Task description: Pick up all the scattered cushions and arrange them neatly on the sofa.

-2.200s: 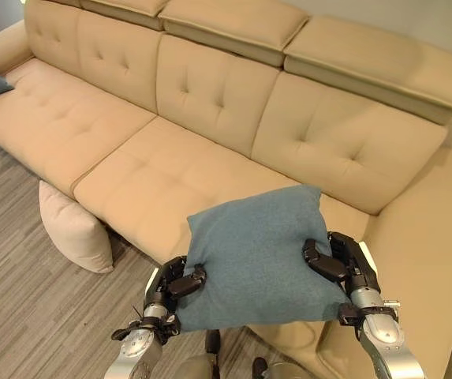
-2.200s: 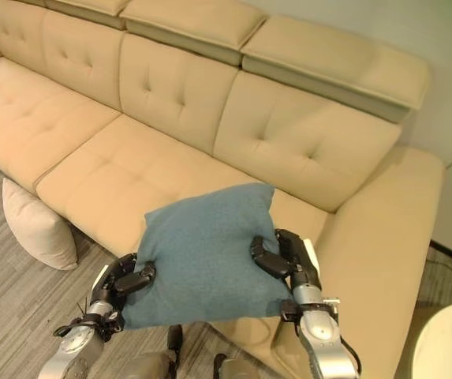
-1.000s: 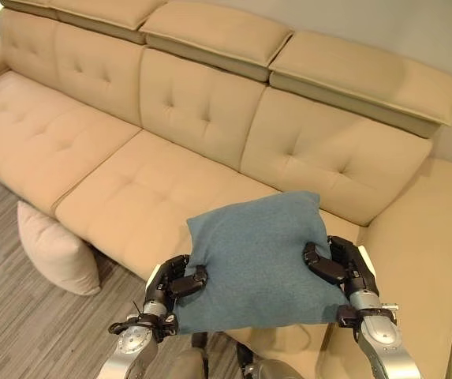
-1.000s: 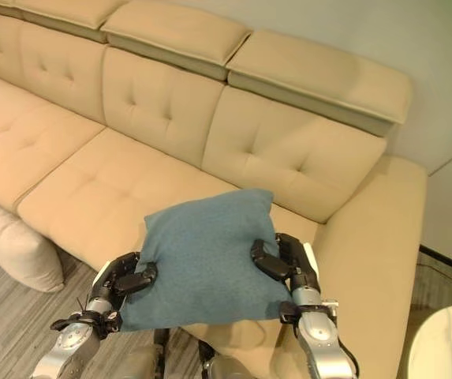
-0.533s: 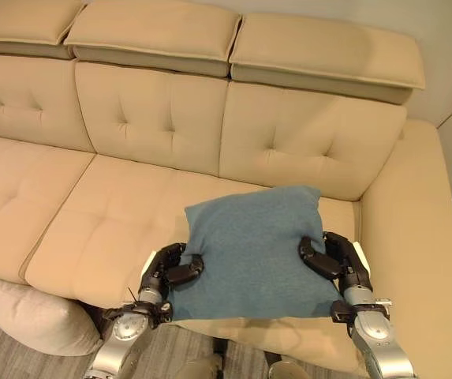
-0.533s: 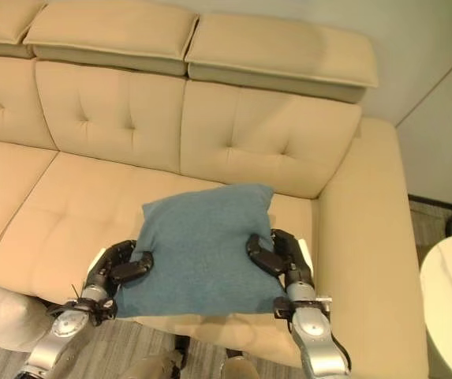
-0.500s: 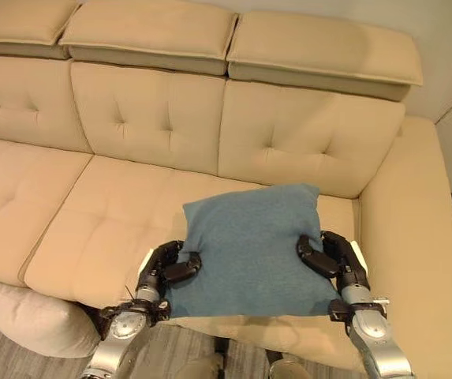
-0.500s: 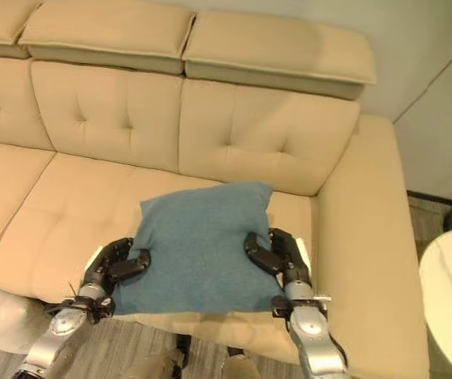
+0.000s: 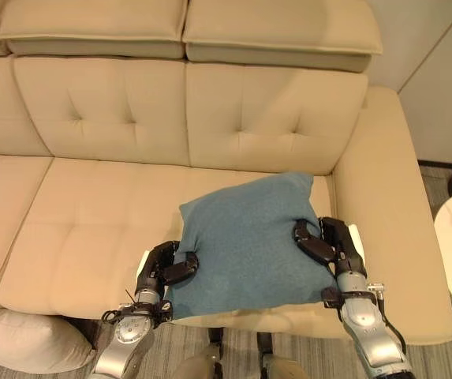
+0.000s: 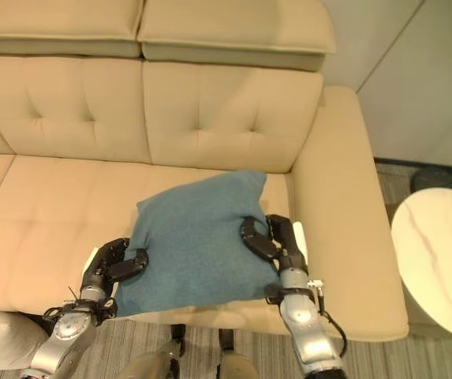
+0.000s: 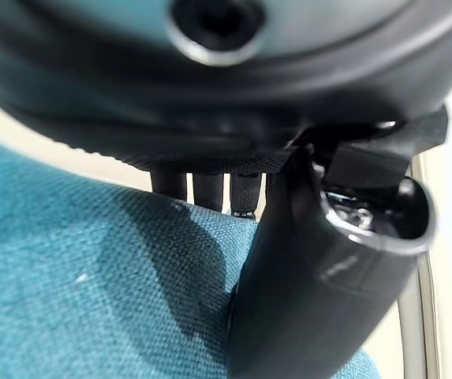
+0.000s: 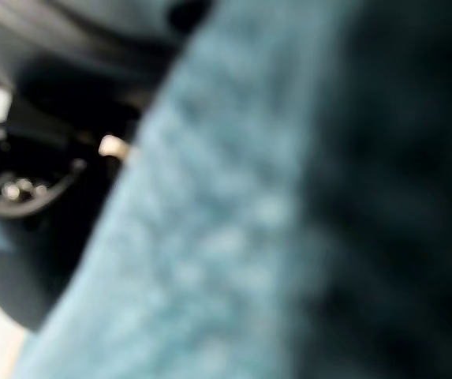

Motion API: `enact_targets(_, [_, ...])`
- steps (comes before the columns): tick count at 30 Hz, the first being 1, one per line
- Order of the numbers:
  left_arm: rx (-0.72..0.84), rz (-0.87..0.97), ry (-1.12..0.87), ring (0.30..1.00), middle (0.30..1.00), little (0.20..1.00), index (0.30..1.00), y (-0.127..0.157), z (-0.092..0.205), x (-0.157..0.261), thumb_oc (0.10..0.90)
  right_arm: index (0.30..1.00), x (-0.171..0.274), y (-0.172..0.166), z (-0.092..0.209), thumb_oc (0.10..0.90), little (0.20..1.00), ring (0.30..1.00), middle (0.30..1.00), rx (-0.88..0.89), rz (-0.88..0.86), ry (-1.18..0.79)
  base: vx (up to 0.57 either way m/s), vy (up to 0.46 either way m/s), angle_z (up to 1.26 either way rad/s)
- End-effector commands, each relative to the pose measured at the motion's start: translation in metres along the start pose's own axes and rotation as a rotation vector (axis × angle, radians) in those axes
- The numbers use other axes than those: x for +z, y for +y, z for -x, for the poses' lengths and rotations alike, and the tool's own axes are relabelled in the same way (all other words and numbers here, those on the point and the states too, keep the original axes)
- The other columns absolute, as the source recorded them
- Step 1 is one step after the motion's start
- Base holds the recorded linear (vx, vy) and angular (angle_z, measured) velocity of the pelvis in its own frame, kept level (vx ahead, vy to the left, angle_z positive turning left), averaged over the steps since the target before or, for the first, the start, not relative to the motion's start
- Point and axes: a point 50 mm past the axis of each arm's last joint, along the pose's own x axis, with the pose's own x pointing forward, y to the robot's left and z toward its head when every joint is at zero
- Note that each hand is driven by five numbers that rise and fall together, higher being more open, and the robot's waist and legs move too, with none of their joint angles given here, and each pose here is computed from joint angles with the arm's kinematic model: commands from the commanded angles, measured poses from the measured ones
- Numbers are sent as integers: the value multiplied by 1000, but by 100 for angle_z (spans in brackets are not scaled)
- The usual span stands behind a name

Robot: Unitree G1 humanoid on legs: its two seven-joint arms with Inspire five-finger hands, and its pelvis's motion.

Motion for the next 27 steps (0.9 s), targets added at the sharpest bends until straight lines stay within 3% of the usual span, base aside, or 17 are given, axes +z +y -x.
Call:
enact_targets(1, [-131, 135, -627, 300, 300, 300, 300, -42, -5, 118, 400, 300, 100, -8, -21, 400, 300, 300, 300, -90, -32, -531, 0, 0, 0])
enact_targets(13, [-37, 166, -1144, 300, 300, 300, 300, -52, 20, 218, 400, 300, 170, -29, -16, 400, 300, 300, 300, -302, -39, -892, 43, -11, 0])
enact_targets(16, [-48, 159, -1185, 300, 300, 300, 300, -63, 14, 234, 400, 300, 182, -29, -22, 400, 300, 300, 300, -352, -23, -933, 46, -11, 0])
enact_targets(21, [-67, 71, -1198, 300, 300, 300, 300, -91, -10, 262, 400, 300, 210, -27, -54, 400, 300, 300, 300, -436, 51, -962, -94, -9, 2])
enact_targets(23, [-75, -25, -1184, 300, 300, 300, 300, -114, -29, 284, 400, 300, 242, -29, -84, 400, 300, 300, 300, -486, 97, -971, -212, -12, 8])
enact_targets(27, [-38, -97, -1179, 300, 300, 300, 300, -129, -45, 315, 400, 300, 275, -33, -109, 400, 300, 300, 300, -542, 110, -946, -136, -36, -2])
